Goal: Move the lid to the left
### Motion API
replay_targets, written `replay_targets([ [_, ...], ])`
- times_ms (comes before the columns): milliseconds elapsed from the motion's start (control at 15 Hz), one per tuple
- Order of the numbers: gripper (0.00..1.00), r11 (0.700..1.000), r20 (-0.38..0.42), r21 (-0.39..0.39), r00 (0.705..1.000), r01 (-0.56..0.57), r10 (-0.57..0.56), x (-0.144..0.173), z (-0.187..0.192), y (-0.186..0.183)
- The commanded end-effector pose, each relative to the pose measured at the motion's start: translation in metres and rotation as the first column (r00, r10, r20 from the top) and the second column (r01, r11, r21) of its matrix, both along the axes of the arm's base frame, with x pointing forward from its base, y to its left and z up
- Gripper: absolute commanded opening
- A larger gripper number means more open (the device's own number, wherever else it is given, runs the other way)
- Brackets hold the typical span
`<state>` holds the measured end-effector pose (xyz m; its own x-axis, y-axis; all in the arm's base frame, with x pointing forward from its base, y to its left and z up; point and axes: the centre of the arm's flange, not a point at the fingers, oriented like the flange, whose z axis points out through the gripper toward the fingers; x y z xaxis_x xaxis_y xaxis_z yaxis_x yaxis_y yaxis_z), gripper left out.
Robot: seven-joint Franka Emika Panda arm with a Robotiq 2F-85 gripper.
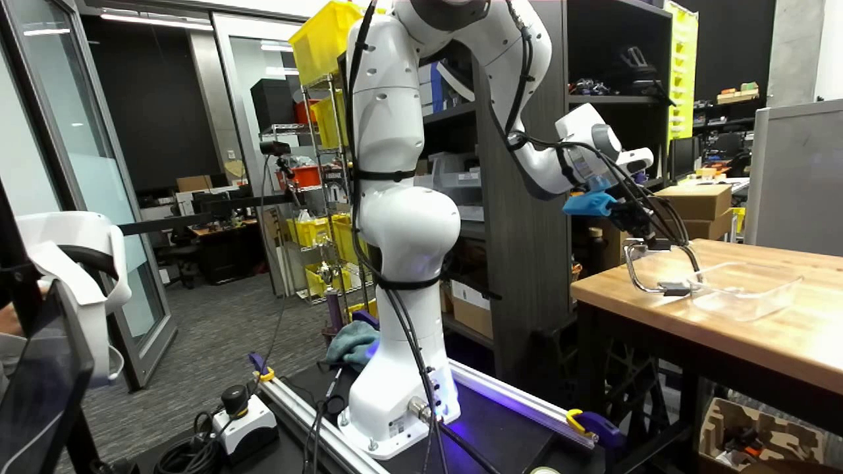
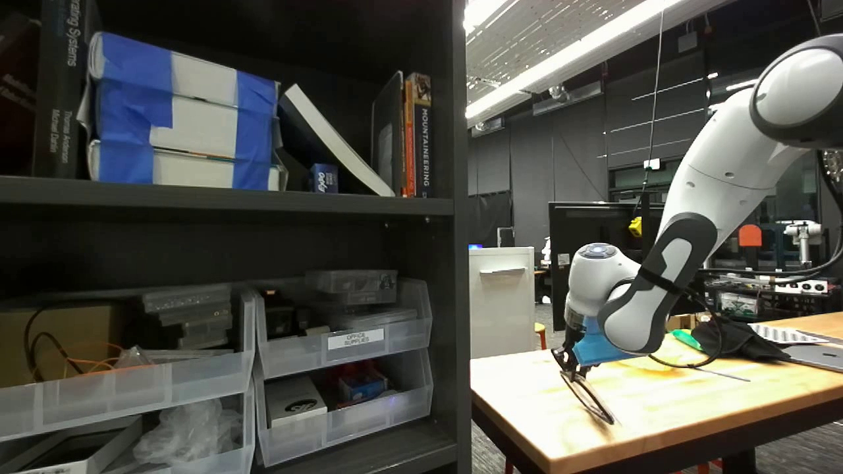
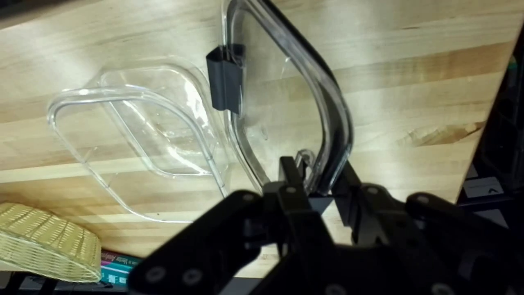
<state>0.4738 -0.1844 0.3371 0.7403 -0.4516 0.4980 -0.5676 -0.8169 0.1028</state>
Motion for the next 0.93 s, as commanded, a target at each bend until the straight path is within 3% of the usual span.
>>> replay_targets([
  [0, 0.06, 0.998, -0.041, -0.057, 0.999, -0.01, 0.008, 0.006, -0.017, 0.031],
  [267, 0.06, 0.999, -0.136, -0.026, 0.99, -0.028, 0.024, 0.013, -0.029, 0.049],
  [600, 0.06, 0.991, -0.264, 0.132, 0.962, -0.037, 0.071, 0.023, -0.035, 0.066],
  [667, 0.5, 0.988, -0.292, 0.152, 0.953, -0.033, 0.077, 0.024, -0.036, 0.066],
  [733, 0.5, 0.986, -0.316, 0.164, 0.945, -0.032, 0.083, 0.025, -0.036, 0.065],
  [800, 0.3, 0.988, -0.275, 0.148, 0.959, -0.034, 0.074, 0.017, -0.045, 0.068],
  [867, 0.35, 0.987, -0.291, 0.159, 0.953, -0.033, 0.079, 0.019, -0.044, 0.068],
])
